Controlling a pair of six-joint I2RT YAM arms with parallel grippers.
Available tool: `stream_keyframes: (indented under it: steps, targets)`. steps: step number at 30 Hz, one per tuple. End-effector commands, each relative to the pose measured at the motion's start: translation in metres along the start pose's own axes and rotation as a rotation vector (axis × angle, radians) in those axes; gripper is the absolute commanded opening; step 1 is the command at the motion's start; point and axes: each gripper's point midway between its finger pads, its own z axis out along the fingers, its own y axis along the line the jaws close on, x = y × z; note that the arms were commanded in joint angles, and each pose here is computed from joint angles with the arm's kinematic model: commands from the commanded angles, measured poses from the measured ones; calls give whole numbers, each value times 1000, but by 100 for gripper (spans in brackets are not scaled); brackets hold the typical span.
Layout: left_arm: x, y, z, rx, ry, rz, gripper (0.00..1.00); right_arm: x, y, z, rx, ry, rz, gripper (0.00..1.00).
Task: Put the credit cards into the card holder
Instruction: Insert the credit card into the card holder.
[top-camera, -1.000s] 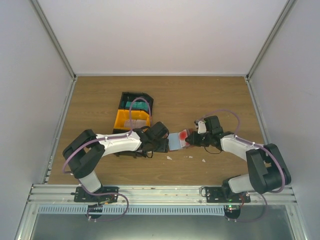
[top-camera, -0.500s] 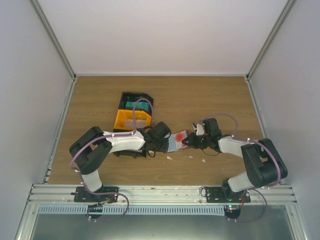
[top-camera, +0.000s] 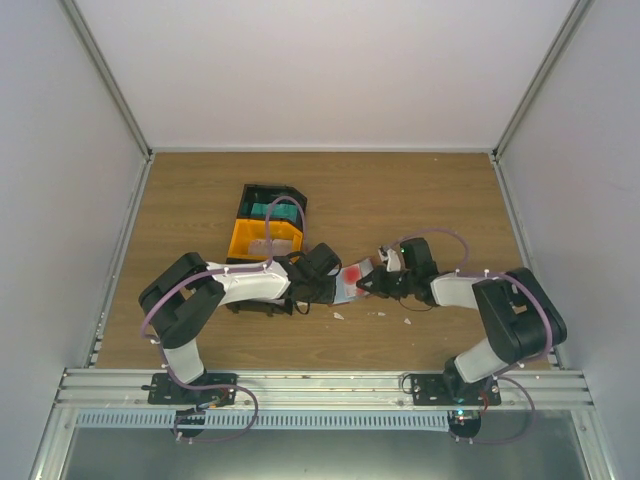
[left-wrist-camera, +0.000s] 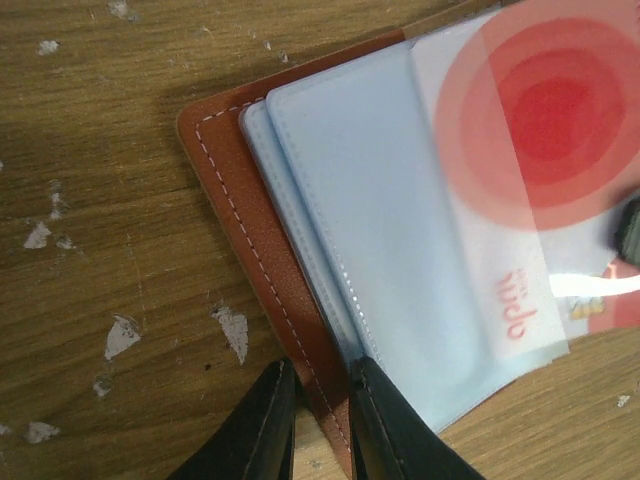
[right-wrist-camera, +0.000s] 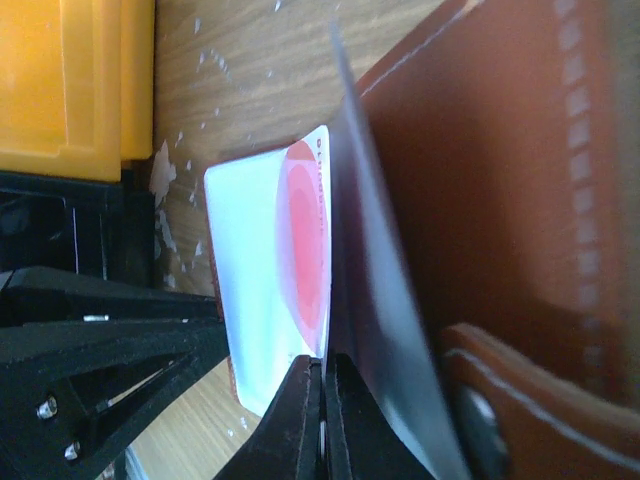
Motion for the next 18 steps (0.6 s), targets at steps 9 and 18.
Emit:
stream_keyframes:
  steps: [9,18]
  targets:
    - [4,-3,13,14,19,11,19,38,-12,13,35,130,11,1]
    - [5,-3,14,21,26,15,19,36,-4,21,66,155,-48,5]
